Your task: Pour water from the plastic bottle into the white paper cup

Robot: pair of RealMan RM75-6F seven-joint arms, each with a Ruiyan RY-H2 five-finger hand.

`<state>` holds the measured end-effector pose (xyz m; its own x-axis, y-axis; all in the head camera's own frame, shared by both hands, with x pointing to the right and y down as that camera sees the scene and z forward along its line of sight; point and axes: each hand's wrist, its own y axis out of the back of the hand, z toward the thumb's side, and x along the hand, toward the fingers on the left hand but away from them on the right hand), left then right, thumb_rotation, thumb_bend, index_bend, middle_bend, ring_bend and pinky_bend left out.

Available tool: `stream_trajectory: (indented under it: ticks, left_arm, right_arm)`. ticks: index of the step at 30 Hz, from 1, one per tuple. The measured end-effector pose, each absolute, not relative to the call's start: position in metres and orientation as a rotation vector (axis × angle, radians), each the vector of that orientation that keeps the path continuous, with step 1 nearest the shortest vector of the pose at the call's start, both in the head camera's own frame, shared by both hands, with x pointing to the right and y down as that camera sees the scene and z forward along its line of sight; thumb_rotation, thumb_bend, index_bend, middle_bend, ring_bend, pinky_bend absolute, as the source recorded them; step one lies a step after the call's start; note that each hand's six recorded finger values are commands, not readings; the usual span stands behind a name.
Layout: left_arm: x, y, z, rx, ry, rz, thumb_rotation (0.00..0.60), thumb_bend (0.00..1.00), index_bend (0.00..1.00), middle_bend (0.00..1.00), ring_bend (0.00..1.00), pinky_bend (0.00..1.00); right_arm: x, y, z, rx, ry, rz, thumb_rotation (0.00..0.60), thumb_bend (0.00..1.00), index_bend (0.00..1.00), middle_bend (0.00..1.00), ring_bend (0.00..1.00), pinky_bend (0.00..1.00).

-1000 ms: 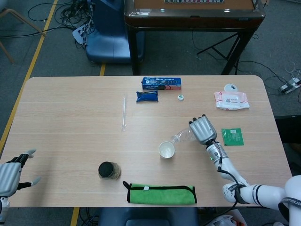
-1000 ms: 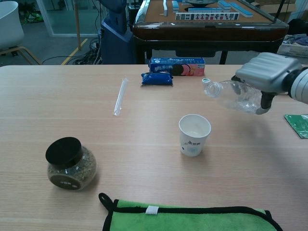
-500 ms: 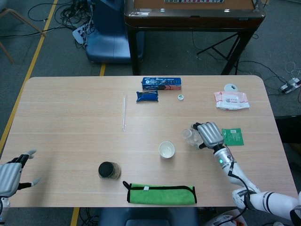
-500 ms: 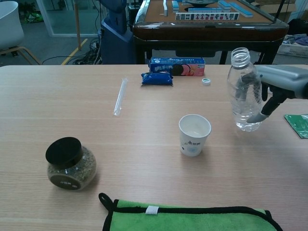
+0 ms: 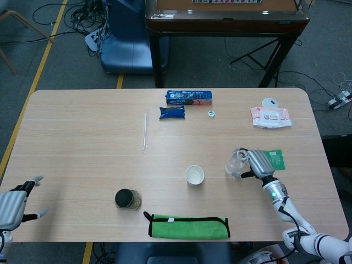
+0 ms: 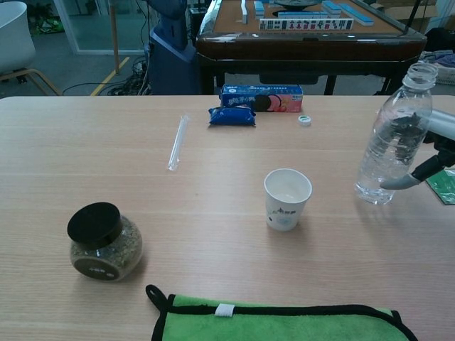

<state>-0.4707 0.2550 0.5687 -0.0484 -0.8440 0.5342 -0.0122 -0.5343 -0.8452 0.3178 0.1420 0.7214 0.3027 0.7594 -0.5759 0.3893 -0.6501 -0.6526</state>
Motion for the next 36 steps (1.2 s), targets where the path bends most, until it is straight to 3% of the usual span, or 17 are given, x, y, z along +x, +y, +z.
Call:
stream_trajectory:
  ticks: [15,21,26,36]
  left_arm:
    - [-0.471,0.256,0.57,-1.589,0.911,-1.672,0.6,0.04,0.25,0.34,0.42,0.58]
    - [-0.471,0.256,0.57,-1.588,0.911,-1.67,0.6,0.04,0.25,0.34,0.42,0.58]
    - [-0.471,0.256,0.57,-1.588,0.909,-1.671,0.6,0.04,0.25,0.34,0.42,0.58]
    - [-0.471,0.256,0.571,-1.585,0.906,-1.674,0.6,0.04,0.25,0.34,0.42,0.58]
  right_arm:
    - [0.339,0.163,0.744,-2.278,-1.173,1.294,0.6,0.12,0.62,0.52,0.43,0.5]
    - [0.34,0.166,0.746,-2.292,-1.153,1.284,0.6,0.07,0.46,0.43,0.35,0.49]
    - [0.343,0.168,0.747,-2.298,-1.117,1.306,0.6,0.0,0.27,0.29,0.24,0.39]
    - [0.352,0.169,0.742,-2.262,-1.067,1.328,0.6,0.0,0.2,0.2,0.18,0.36]
